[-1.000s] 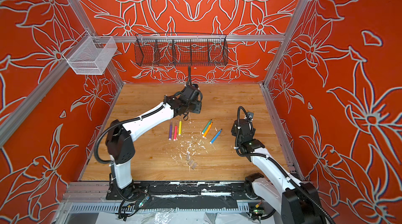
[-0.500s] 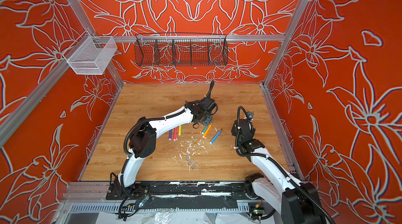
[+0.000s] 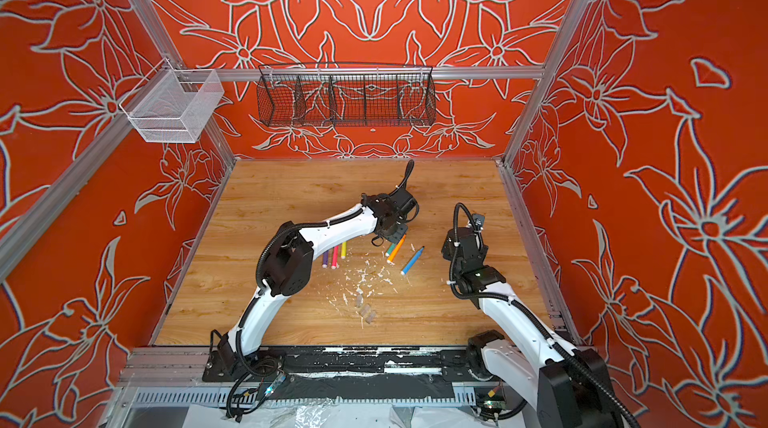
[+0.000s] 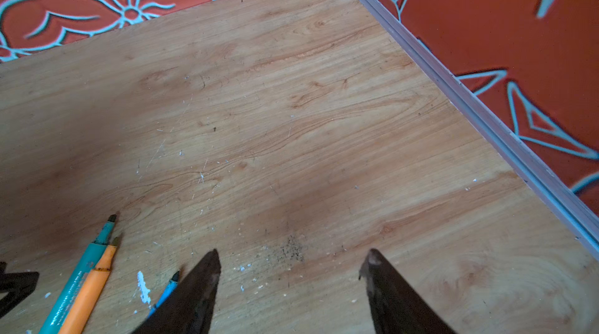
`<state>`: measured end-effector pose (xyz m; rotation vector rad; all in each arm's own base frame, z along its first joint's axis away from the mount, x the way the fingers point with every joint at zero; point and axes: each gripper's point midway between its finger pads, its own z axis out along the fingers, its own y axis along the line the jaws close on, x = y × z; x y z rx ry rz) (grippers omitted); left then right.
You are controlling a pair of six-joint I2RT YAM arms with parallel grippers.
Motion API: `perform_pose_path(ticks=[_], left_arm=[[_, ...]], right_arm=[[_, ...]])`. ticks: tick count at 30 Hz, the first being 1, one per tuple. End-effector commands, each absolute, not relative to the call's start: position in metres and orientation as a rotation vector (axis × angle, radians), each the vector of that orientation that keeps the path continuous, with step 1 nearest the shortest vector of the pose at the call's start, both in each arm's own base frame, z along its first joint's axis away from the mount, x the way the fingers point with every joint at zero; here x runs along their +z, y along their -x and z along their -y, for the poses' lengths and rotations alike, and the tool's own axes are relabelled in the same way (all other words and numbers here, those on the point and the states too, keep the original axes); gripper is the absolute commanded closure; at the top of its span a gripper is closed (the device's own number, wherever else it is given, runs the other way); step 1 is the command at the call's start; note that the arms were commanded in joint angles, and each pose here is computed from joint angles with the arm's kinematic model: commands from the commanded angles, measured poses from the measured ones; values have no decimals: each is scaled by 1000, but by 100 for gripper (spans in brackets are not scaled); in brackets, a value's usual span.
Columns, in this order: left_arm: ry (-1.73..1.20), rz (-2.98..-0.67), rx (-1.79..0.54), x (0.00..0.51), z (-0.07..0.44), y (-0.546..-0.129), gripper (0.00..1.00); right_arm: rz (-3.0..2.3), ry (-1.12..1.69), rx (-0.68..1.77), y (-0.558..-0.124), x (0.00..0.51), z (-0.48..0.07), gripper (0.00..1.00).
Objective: Insert the pens into the pen caps
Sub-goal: 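Release the purple marker and move the left gripper over the green marker, then close the left gripper on the green marker and lift it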
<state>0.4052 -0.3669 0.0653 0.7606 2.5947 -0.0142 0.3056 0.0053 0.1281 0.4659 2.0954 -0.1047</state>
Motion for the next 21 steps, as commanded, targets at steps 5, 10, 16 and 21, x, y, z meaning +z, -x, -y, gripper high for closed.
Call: perform_pose_path(ticks=[5,10,16,21], left_arm=[[-852,-2629,-6,51,365,-397,74],[-894,-2644,-36,44,368,-393,74],[-932,-2670,-20,34,368,-390,74],[-950,-2699,-9,24,368,-389,74]], right_arm=[[-2083,-484,-95,-307,129,-5,27],[-2083,-484,-94,-307,129,-5,27],[-2084,-485,-97,-307,129,-4,27],[-2083,-483,-94,-307,129,-5,27]])
